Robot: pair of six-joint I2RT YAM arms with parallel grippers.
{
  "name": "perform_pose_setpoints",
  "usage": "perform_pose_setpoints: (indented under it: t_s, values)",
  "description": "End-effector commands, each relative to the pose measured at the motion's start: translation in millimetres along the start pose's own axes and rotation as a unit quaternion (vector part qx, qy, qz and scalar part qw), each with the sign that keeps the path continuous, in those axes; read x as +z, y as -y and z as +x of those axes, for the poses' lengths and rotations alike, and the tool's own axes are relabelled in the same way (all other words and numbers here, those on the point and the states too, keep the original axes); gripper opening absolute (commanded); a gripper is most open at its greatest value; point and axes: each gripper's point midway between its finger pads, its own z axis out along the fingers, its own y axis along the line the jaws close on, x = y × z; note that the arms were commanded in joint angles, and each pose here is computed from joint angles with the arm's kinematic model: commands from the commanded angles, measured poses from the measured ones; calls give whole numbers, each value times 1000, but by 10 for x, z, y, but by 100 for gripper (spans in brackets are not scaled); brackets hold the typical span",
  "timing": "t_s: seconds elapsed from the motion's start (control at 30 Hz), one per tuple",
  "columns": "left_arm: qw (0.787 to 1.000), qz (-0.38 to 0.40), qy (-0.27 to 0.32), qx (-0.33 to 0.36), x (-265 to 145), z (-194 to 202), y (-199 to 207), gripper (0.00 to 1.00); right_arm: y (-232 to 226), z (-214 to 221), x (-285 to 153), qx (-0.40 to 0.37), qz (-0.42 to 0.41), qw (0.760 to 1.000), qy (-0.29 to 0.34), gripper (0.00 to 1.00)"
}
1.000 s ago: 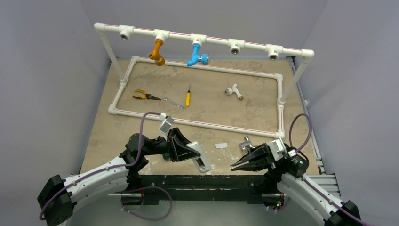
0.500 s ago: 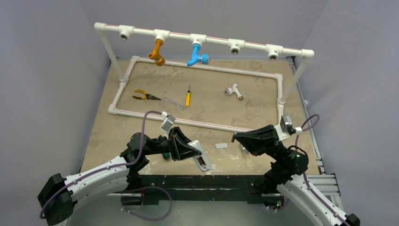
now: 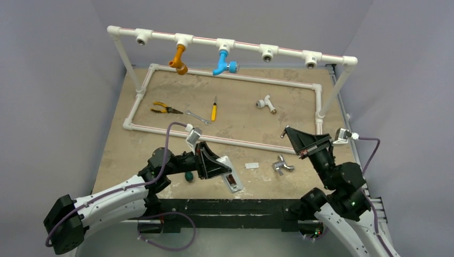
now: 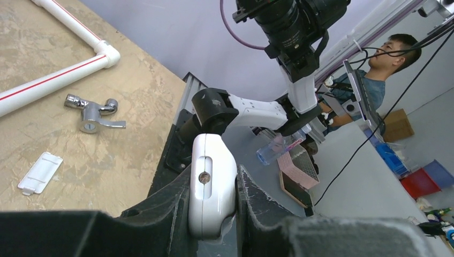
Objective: Load the batteries into the remote control
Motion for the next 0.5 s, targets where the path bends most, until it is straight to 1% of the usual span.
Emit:
perform_pose_setpoints:
  t_s: [0.0, 0.07, 0.23, 0.33, 0.47]
  values:
    - [999, 19, 29, 3, 64, -235, 187, 0, 593, 161, -14, 81, 148, 985, -19, 0]
    - [999, 14, 29, 1, 57, -239, 179, 0, 709, 232, -41, 107, 185, 976, -30, 0]
    - [999, 3, 34, -4, 32, -253, 167, 0, 943, 326, -132, 140, 253, 956, -39, 0]
    - [999, -2, 34, -6, 27, -251, 154, 0, 1023, 361, -178, 162, 272, 948, -39, 0]
    - [999, -5, 32, -10, 32, -239, 135, 0, 1133, 386, -217, 172, 291, 940, -36, 0]
